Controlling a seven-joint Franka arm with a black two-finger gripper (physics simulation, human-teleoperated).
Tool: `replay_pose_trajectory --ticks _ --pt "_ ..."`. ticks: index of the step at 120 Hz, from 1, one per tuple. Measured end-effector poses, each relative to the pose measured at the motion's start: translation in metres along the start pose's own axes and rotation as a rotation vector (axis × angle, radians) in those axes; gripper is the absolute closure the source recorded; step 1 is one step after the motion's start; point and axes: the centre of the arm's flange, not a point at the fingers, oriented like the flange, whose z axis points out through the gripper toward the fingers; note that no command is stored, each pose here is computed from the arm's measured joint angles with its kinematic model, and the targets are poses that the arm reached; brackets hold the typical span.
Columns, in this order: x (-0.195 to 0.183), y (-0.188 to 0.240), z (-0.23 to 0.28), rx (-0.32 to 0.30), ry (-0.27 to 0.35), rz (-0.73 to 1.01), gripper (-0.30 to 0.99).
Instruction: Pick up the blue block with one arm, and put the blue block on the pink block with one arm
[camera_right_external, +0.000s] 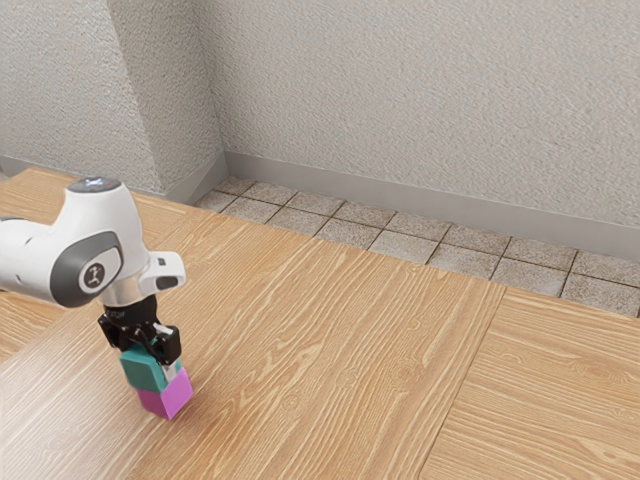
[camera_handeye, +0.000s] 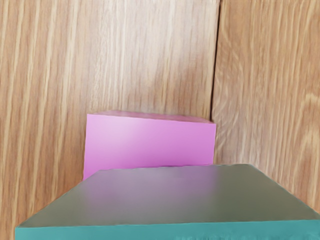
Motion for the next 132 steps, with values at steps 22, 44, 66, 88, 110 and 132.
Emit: replay_pose_trajectory --ticks 22,44,66,88,110,132 --pt "0.003 -0.003 0.001 0.016 -0.003 0.024 0.42" --pt "0.008 -0.007 0.005 0.020 -0.015 0.046 0.39" --pt "0.021 -0.006 0.002 0.011 -0.006 0.070 0.21" --pt "0.028 -0.003 -0.025 0.016 0.049 0.095 0.09" --pt "0.073 0.003 -0.248 0.039 0.325 0.128 0.04" --pt "0.044 -0.017 -0.321 0.054 0.315 0.169 0.02"
